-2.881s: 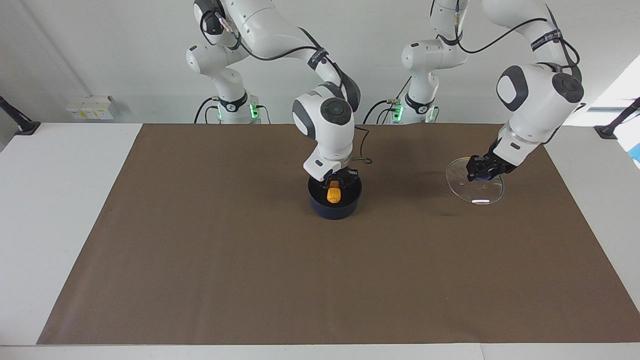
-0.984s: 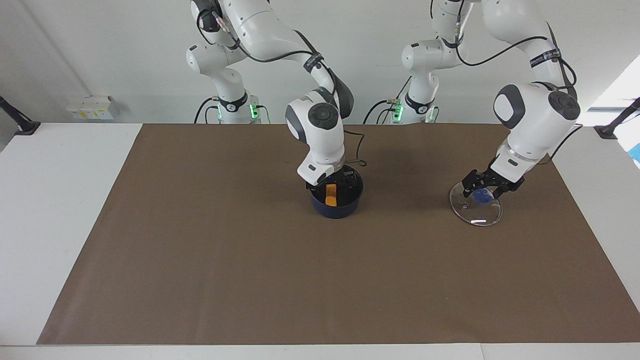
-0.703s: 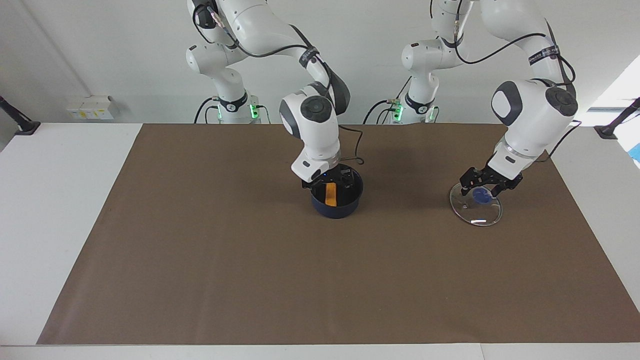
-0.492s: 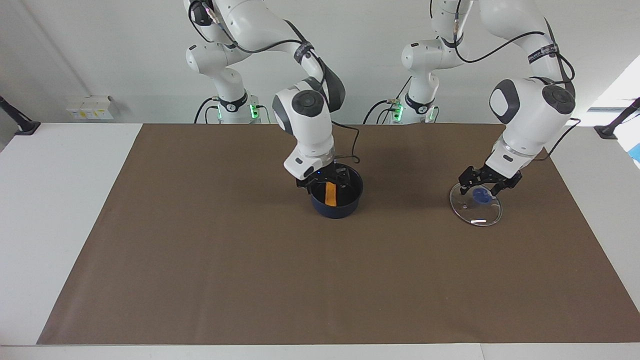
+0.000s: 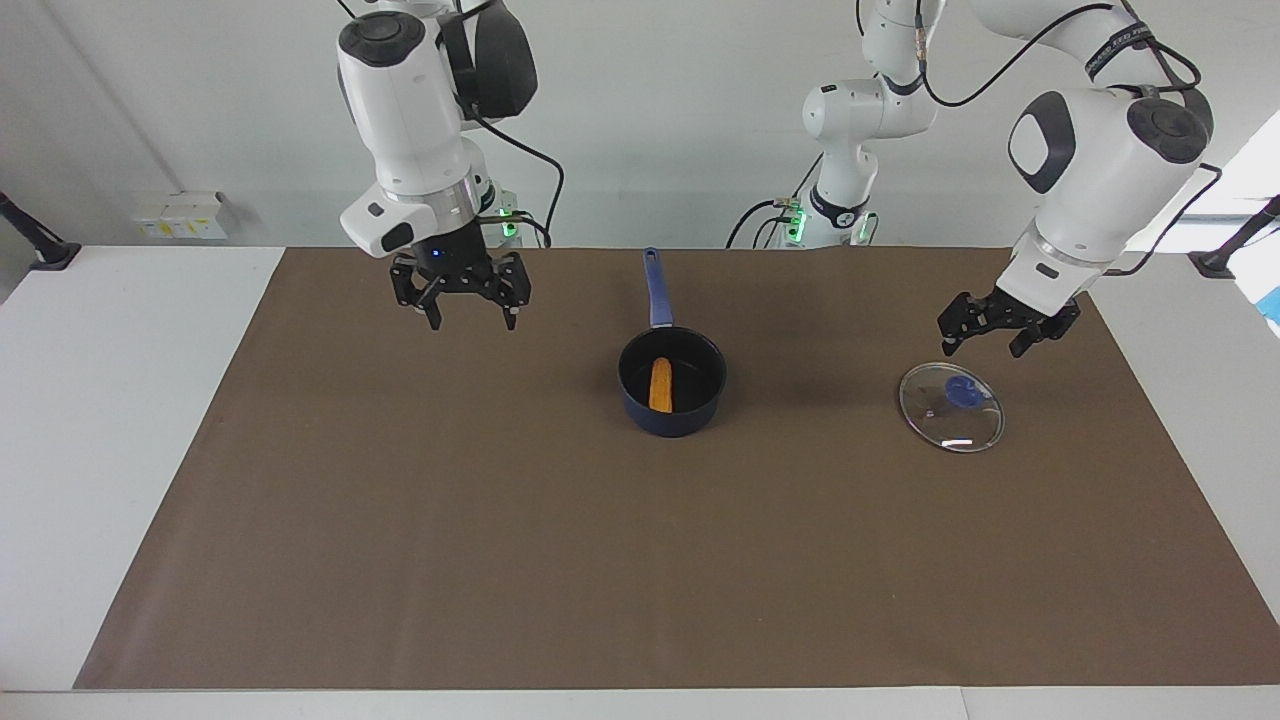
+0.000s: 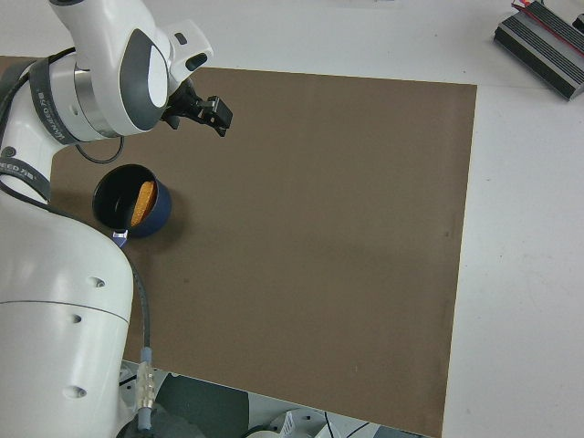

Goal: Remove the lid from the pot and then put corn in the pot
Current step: 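Open the right gripper and withdraw it while the left gripper withdraws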

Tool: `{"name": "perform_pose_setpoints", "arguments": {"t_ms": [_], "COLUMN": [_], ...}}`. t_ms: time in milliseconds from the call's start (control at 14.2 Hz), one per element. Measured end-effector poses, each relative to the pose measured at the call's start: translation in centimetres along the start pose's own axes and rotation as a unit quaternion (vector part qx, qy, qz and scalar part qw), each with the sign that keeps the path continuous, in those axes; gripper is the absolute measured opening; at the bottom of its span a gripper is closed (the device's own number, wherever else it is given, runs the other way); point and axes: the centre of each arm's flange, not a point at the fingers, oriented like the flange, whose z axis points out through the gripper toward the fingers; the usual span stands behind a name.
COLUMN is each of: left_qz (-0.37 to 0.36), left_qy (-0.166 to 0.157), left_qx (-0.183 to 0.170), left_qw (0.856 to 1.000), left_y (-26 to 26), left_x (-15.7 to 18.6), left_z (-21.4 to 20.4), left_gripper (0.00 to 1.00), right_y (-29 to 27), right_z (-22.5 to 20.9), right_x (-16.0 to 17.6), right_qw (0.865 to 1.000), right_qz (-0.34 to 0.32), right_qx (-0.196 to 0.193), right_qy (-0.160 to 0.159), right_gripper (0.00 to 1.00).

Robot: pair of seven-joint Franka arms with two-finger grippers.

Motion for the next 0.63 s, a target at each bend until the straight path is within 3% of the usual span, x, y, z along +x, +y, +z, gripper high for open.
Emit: {"name": "perform_pose_setpoints", "arguments": {"t_ms": [351, 632], "left_qz": [0.008, 0.011], "left_qy": [-0.022, -0.031], "left_qx": [-0.002, -0.002], "left_qw": [1.0, 0.999], "left_y": [0.3, 0.5], "left_x": [-1.0, -2.1], "left_z": [-5.2, -8.9], "left_gripper": [1.0, 1.0], "right_y": [5.5, 8.6], "right_z": [-6.2, -8.3], "right_x": [-1.6, -2.4], "right_qw": [1.0, 0.999], "right_qz": [0.019, 0.045], "right_qx": [-0.004, -0.005], "right_qy": [-0.002, -0.003], "right_gripper": [1.0, 1.0]}}
